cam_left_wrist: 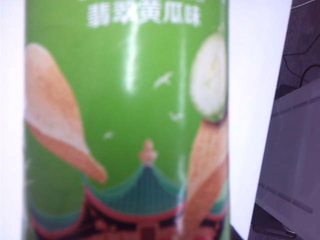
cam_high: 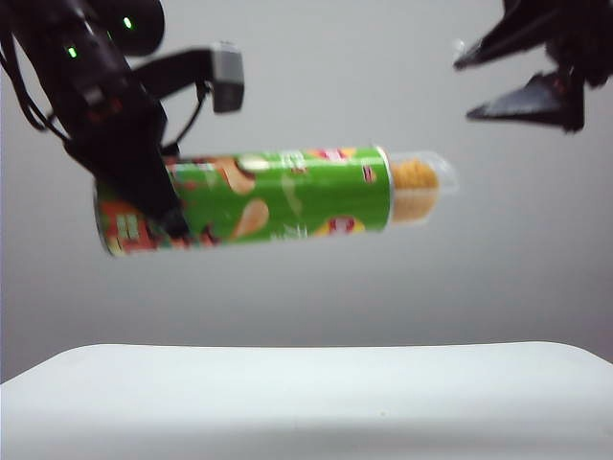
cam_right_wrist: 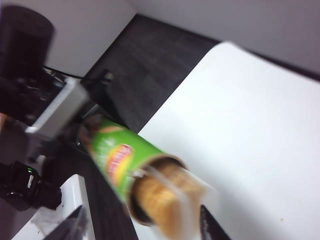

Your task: Pick up the green tub of chips from the desk, pull out the transparent container with the chips inside partially, and then place the chips back on the desk.

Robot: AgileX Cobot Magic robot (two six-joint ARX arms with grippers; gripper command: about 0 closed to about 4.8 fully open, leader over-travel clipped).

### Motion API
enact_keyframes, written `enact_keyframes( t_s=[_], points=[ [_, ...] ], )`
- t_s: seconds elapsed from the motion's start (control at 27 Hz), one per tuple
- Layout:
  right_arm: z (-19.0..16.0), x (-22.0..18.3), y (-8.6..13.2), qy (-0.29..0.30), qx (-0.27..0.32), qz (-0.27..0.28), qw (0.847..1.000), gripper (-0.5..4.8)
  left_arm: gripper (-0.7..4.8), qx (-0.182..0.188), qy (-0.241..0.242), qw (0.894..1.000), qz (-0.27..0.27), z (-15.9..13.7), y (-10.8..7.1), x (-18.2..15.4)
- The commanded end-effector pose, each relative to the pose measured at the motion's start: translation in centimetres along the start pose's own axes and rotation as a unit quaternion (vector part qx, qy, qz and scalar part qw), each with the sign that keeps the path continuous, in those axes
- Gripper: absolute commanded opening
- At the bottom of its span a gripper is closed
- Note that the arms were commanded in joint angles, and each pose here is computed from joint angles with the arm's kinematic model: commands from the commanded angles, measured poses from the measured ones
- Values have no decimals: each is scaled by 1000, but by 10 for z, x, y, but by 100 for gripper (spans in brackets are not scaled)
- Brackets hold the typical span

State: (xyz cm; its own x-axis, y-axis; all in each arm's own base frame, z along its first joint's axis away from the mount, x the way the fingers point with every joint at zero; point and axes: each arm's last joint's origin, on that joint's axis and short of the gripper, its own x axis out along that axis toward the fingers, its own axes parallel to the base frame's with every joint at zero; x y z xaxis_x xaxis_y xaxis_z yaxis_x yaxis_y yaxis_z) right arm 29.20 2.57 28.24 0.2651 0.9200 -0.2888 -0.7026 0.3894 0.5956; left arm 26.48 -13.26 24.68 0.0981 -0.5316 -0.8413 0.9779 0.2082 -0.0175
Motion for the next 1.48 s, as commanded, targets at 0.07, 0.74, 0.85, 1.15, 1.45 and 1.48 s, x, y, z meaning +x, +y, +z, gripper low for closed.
enact_keyframes(
  t_s=[0.07,0.74,0.85,1.15,1.45,1.48],
  points=[
    [9,-16,32,-17,-49,-47,998,289,317,10,-6,1000,-29,-3,11,22],
    [-59,-31,72,59,-84,-268,958,289,317,-82,-1,990,-114,-54,52,80],
    [-77,-19,64,86,-70,-273,956,289,317,-93,7,989,-118,-58,54,87],
    [-98,-3,53,91,-51,-258,961,289,318,-108,21,989,-97,-62,61,99],
    [-92,-1,55,61,-47,-227,971,289,318,-147,51,979,-131,-80,62,127],
    [-93,-1,55,61,-47,-227,971,289,318,-148,52,979,-131,-81,62,128]
  ],
)
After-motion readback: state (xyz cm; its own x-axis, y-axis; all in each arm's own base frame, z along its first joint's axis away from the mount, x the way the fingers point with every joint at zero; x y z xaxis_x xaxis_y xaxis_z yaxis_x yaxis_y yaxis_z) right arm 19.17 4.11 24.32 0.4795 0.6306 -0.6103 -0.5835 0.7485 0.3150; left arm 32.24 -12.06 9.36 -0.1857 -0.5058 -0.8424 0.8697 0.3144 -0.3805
